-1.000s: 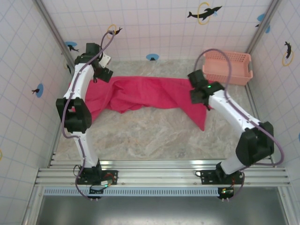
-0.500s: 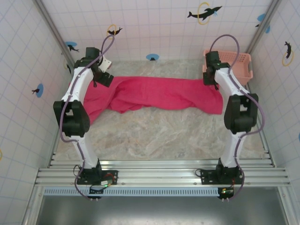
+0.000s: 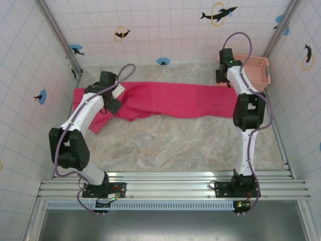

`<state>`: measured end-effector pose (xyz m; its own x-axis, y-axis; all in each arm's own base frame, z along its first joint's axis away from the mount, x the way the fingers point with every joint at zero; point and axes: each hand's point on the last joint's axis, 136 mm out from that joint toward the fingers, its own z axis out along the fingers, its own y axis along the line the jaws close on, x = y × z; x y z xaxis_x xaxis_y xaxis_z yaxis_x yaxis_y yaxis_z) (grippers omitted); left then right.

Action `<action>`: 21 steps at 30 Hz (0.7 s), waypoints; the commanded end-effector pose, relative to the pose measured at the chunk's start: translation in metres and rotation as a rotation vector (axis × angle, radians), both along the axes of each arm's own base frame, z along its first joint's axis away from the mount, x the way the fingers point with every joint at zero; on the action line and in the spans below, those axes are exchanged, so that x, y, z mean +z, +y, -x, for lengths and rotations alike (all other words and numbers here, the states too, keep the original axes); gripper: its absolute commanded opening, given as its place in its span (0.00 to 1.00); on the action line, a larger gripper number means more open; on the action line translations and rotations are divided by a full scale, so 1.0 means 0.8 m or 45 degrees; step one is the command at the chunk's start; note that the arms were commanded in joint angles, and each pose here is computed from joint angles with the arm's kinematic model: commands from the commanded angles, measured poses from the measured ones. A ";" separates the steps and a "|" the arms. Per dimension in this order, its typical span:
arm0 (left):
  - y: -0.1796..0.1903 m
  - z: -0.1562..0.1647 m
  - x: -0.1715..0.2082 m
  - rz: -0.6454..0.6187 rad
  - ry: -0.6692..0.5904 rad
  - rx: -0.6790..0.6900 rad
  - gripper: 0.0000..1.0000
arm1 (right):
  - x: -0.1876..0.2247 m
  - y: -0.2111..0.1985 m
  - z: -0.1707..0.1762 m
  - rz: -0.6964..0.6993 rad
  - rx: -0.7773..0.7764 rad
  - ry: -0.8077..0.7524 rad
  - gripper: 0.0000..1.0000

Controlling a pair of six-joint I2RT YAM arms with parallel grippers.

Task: Roll up the long pants

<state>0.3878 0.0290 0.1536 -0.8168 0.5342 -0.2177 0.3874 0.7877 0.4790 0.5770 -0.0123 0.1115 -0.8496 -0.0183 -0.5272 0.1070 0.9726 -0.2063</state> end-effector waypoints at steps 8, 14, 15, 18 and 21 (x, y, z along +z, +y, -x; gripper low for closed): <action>0.047 0.048 -0.085 -0.227 0.280 0.253 0.92 | 0.118 0.005 0.042 -0.093 0.079 -0.208 0.56; 0.051 0.066 -0.139 -0.204 0.427 0.294 0.73 | 0.131 0.008 0.062 -0.118 0.103 -0.220 0.56; 0.051 0.067 -0.142 -0.199 0.429 0.298 0.69 | 0.131 0.008 0.065 -0.117 0.099 -0.219 0.56; 0.054 0.066 -0.148 -0.197 0.410 0.304 0.51 | 0.137 0.008 0.069 -0.124 0.097 -0.241 0.56; 0.069 0.062 -0.151 -0.220 0.411 0.350 0.38 | 0.138 0.012 0.073 -0.148 0.101 -0.251 0.55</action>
